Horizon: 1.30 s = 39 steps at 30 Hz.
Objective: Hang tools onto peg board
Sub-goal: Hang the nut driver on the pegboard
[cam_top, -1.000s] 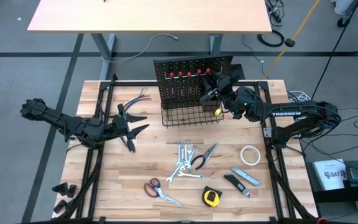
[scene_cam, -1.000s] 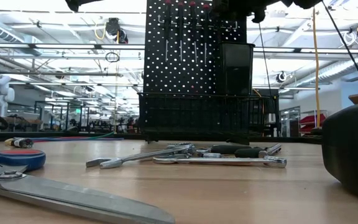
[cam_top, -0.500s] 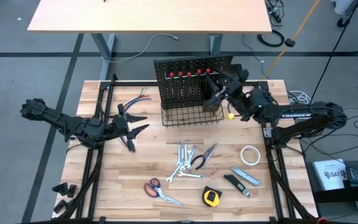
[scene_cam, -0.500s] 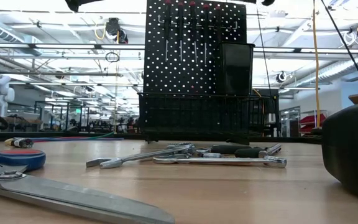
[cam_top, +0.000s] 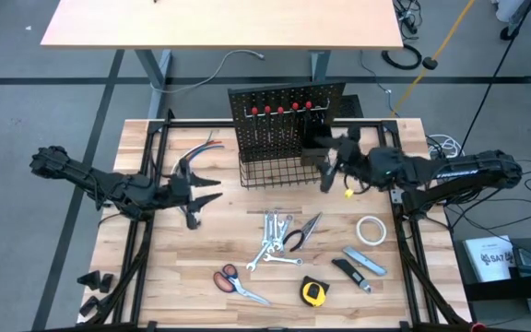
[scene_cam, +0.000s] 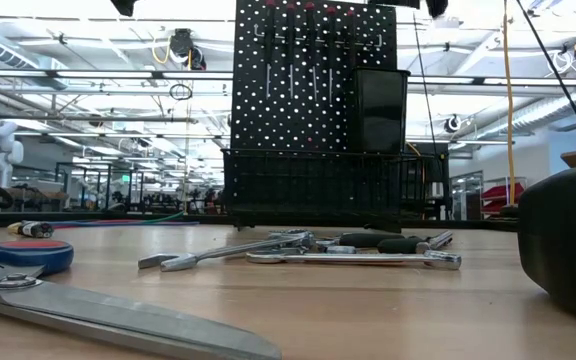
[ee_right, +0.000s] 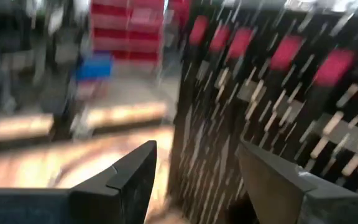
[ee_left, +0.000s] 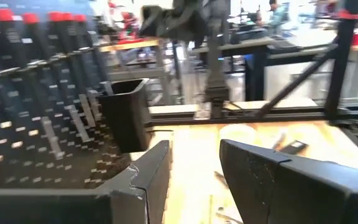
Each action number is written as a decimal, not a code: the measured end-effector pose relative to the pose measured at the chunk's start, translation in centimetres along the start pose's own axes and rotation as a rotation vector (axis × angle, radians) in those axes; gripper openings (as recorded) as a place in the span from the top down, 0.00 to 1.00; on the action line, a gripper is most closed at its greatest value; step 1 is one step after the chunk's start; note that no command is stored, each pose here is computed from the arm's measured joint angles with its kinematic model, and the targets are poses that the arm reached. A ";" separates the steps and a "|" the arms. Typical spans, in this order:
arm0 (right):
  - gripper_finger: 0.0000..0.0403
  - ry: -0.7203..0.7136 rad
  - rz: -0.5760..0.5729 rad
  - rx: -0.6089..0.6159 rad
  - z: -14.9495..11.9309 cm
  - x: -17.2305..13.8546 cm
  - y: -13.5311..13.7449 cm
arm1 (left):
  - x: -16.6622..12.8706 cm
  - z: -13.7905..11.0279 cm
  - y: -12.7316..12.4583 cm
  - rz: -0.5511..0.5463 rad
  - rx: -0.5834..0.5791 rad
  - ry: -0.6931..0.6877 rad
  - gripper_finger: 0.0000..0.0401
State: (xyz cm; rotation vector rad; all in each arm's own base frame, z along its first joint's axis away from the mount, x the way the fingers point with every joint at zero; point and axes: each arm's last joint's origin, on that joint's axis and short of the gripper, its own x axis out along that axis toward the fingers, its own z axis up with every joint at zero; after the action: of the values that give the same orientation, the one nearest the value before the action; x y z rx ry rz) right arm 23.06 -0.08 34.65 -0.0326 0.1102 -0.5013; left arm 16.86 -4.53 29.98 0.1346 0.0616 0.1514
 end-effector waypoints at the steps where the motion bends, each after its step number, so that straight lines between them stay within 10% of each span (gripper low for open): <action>1: 0.46 0.055 0.024 0.014 -0.6 -0.1 0.1 | 0.0 0.0 -0.1 -0.023 0.002 0.000 0.63; 9: 0.46 0.420 0.104 0.192 -4.7 -0.1 1.9 | 0.1 -0.6 -0.4 -0.110 0.027 0.046 0.63; 22: 0.47 0.086 -0.277 0.136 -2.3 0.9 1.4 | 1.0 -1.0 -1.0 -0.108 0.009 0.062 0.63; 30: 0.95 0.059 -0.190 -0.110 -1.7 2.5 0.6 | 1.2 -1.1 -1.0 -0.105 0.017 0.066 0.63; 39: 1.00 0.014 -0.167 -0.111 -1.1 4.2 -2.3 | 1.1 -1.1 -1.0 -0.105 0.017 0.065 0.63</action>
State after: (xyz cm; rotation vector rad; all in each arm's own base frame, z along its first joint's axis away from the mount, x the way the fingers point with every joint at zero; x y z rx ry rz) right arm 25.45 -4.15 33.27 -0.1477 0.1497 -0.6618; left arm 18.06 -5.20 28.72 0.1426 0.1348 0.0507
